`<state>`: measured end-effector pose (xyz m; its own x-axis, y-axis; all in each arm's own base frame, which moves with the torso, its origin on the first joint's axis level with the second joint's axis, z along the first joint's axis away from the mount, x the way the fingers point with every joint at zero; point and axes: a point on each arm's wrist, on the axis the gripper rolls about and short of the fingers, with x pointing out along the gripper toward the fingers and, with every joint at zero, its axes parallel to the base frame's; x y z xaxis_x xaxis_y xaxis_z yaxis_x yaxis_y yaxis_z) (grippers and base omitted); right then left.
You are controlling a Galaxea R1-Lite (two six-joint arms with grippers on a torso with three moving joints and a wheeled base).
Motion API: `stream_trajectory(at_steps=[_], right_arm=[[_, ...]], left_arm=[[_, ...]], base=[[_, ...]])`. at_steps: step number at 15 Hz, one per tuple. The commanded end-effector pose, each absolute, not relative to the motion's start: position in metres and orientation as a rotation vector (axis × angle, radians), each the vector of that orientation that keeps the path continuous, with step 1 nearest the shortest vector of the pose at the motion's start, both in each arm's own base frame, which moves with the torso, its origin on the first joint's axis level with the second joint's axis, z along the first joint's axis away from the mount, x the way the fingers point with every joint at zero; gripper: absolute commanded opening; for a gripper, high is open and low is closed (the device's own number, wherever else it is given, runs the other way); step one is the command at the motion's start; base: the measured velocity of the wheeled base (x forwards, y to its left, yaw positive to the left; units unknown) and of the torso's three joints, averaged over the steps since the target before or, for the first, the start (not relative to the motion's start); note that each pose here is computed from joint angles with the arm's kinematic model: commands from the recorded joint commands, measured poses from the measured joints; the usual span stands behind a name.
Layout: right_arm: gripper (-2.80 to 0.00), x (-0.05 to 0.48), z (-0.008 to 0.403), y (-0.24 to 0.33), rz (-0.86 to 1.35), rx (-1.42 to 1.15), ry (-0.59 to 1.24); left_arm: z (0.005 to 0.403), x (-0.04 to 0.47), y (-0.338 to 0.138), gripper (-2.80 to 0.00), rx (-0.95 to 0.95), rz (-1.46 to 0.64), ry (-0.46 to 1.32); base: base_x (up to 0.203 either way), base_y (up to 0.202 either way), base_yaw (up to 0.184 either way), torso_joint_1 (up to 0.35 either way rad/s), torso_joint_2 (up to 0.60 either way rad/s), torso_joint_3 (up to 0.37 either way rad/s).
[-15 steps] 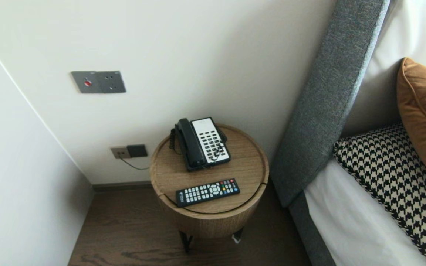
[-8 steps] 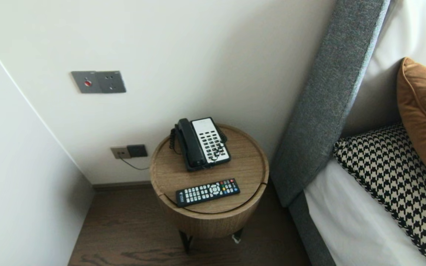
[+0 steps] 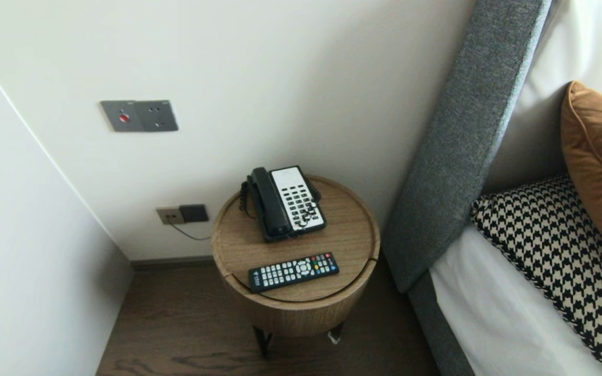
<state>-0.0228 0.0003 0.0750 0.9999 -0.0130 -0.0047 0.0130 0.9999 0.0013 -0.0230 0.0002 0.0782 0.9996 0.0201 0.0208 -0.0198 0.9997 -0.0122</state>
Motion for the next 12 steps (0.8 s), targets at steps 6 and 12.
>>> stream_trajectory(at_steps=[6,12], right_arm=[[-2.80,-0.0227,0.0750,0.0003,-0.012,0.002,0.006],[-2.80,-0.0227,0.0750,0.0003,-0.013,0.002,0.006]], left_arm=[[0.0782,-0.0232,0.0002,-2.80,-0.012,0.021,-0.023],[0.0777,-0.0230,0.0002,-2.80,-0.012,0.021,-0.021]], base=[[0.000,0.000,0.000,0.000,0.00,0.000],[0.000,0.000,0.000,0.000,0.00,0.000]])
